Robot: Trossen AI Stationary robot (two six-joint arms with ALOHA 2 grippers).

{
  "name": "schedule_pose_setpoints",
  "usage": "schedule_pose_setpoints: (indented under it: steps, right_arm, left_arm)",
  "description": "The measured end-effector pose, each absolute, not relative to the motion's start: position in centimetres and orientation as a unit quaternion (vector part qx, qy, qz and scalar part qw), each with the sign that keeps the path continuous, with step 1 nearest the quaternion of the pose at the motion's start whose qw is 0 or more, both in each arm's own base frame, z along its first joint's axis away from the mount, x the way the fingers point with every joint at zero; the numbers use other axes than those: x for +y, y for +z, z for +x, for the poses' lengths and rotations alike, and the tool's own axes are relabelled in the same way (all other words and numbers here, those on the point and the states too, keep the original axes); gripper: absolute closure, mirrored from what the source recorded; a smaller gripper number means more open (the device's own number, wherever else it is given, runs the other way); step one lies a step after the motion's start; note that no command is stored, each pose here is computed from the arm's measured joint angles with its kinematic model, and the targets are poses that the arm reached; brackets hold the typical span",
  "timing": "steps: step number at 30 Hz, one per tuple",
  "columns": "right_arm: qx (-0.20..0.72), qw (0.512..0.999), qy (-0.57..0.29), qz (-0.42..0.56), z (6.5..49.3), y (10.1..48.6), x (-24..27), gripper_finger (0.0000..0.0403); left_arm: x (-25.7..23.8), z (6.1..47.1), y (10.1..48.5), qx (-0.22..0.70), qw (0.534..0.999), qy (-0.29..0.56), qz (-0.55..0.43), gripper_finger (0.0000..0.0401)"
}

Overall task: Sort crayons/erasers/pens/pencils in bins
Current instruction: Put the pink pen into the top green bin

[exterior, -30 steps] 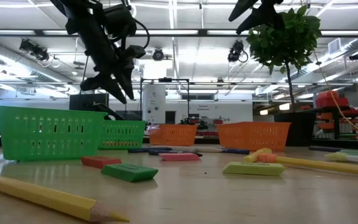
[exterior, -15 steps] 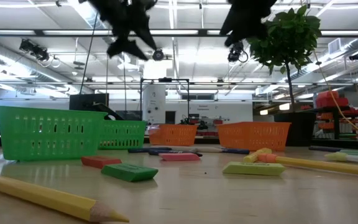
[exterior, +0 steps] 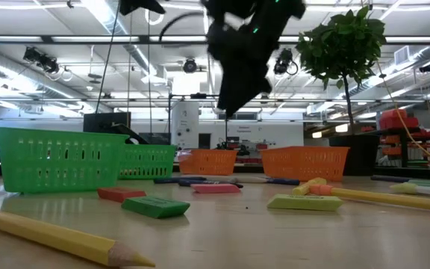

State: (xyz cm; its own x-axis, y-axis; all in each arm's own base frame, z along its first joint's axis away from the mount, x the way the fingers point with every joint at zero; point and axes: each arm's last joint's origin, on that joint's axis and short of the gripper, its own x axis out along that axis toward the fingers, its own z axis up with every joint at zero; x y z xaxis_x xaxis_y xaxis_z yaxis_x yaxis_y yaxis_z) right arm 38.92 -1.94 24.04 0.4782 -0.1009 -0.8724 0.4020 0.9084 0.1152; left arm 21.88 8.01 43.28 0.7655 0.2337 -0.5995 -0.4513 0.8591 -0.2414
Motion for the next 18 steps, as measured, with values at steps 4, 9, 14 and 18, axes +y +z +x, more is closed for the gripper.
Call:
schedule_pose_setpoints:
  steps: [4, 9, 14, 18]
  right_arm:
    - [0.514, 0.830, -0.140, 0.168, 40.8, 21.5, -3.2, 0.0238]
    - [0.543, 0.817, -0.119, 0.151, 41.8, 18.8, -3.4, 0.0239]
    - [0.564, 0.805, -0.114, 0.143, 42.1, 17.1, -3.0, 0.0239]
    - [0.568, 0.806, -0.104, 0.128, 42.4, 16.2, -2.5, 0.0239]
  left_arm:
    - [7.6, 20.8, 43.9, 0.274, 0.922, 0.188, -0.200, 0.0224]
    - [7.0, 19.7, 44.6, 0.256, 0.924, 0.189, -0.211, 0.0229]
    - [6.8, 19.1, 44.9, 0.246, 0.924, 0.190, -0.223, 0.0229]
    - [6.7, 18.8, 45.1, 0.240, 0.925, 0.190, -0.225, 0.0228]
